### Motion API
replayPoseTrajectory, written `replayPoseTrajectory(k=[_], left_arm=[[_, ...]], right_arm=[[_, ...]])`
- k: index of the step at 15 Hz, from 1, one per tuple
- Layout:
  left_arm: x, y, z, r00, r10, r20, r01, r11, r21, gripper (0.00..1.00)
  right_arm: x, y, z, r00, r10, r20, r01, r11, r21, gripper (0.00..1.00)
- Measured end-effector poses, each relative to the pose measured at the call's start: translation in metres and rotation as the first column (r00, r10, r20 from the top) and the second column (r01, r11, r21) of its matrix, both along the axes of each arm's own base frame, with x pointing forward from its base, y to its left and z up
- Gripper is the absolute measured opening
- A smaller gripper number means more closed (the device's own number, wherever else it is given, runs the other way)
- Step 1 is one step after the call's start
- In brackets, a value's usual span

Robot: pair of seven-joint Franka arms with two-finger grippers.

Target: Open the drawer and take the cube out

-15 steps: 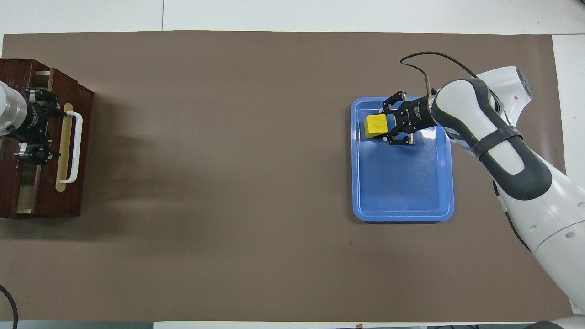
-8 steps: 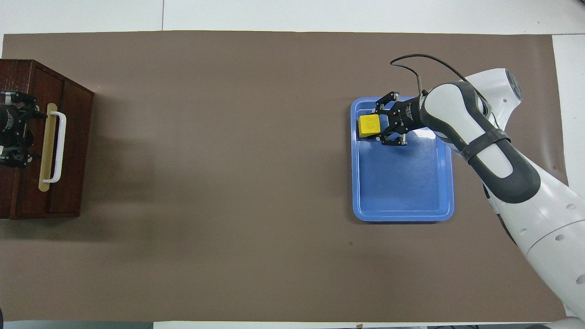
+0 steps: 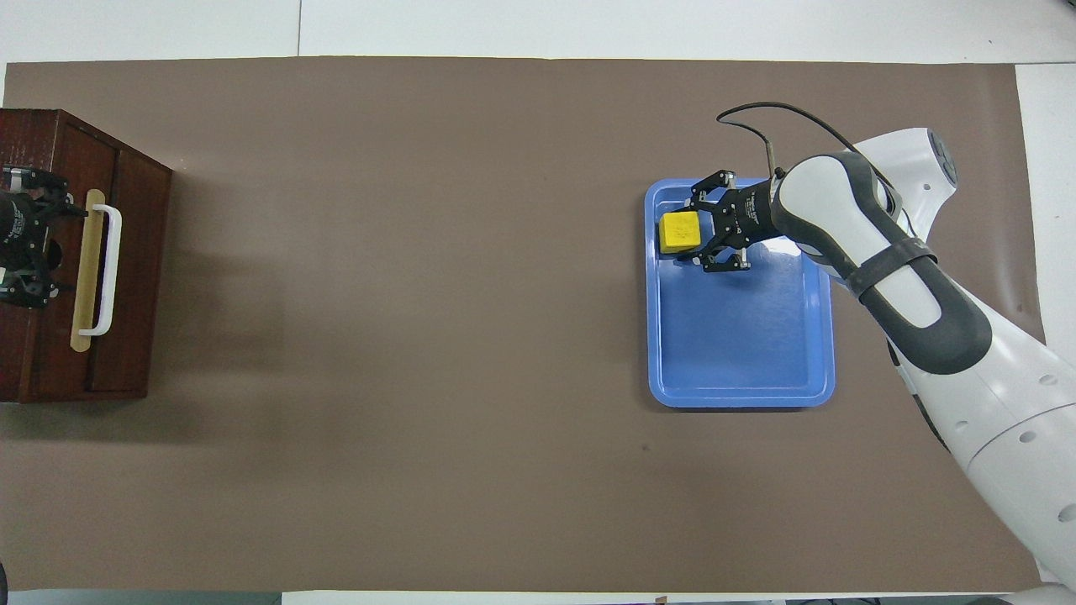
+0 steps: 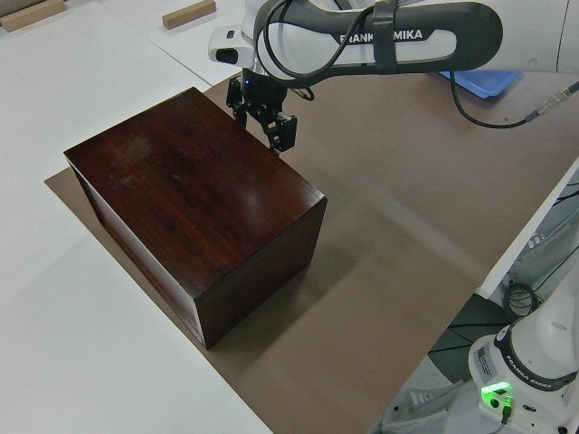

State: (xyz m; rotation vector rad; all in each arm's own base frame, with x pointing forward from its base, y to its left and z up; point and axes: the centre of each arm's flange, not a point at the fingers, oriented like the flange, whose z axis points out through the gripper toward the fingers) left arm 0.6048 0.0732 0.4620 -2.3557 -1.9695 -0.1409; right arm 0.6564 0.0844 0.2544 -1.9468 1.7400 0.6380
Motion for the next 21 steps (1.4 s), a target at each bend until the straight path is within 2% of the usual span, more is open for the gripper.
replayPoseTrajectory(k=[3,6,9,11,14,16,17,19,20,21], left_arm=[[0.008,-0.037,0.026,0.996,-0.071,0.054,0.071,0.997,0.001,1.0],[0.004,-0.069,0.063,0.991,-0.095,0.099,0.1,0.994,-0.046,1.0],[-0.007,-0.08,0.09,0.973,-0.21,0.096,0.216,0.975,-0.047,1.0],[-0.015,-0.091,0.096,0.935,-0.347,0.068,0.35,0.936,-0.039,1.0],[-0.03,-0.113,0.102,0.815,-0.58,-0.004,0.579,0.814,-0.049,1.0],[-0.039,-0.119,0.111,0.734,-0.679,-0.029,0.677,0.734,-0.056,1.0],[-0.044,-0.12,0.115,0.688,-0.725,-0.037,0.722,0.688,-0.066,1.0],[-0.053,-0.122,0.123,0.58,-0.814,-0.038,0.809,0.581,-0.09,1.0],[-0.058,-0.122,0.127,0.51,-0.859,-0.039,0.854,0.512,-0.096,1.0],[-0.062,-0.123,0.13,0.43,-0.902,-0.042,0.896,0.432,-0.1,1.0]], right_arm=[[0.0,-0.001,0.001,1.0,0.0,0.001,0.0,1.0,0.0,0.74],[-0.001,-0.004,0.011,1.0,0.005,-0.001,-0.005,1.0,0.009,0.74],[-0.003,-0.014,0.031,1.0,0.017,-0.012,-0.016,0.999,0.033,0.74],[-0.005,-0.019,0.047,0.999,0.03,-0.019,-0.029,0.998,0.051,0.74],[-0.007,-0.019,0.086,0.998,0.051,-0.023,-0.05,0.996,0.075,0.74],[-0.01,-0.02,0.125,0.997,0.073,-0.015,-0.071,0.993,0.091,0.75],[-0.013,-0.022,0.147,0.996,0.089,-0.001,-0.088,0.992,0.088,0.79],[-0.025,-0.024,0.197,0.989,0.141,0.039,-0.143,0.989,0.032,0.94],[-0.033,-0.025,0.222,0.983,0.175,0.058,-0.174,0.985,-0.014,0.94],[-0.041,-0.027,0.247,0.974,0.216,0.075,-0.21,0.975,-0.072,0.99]])
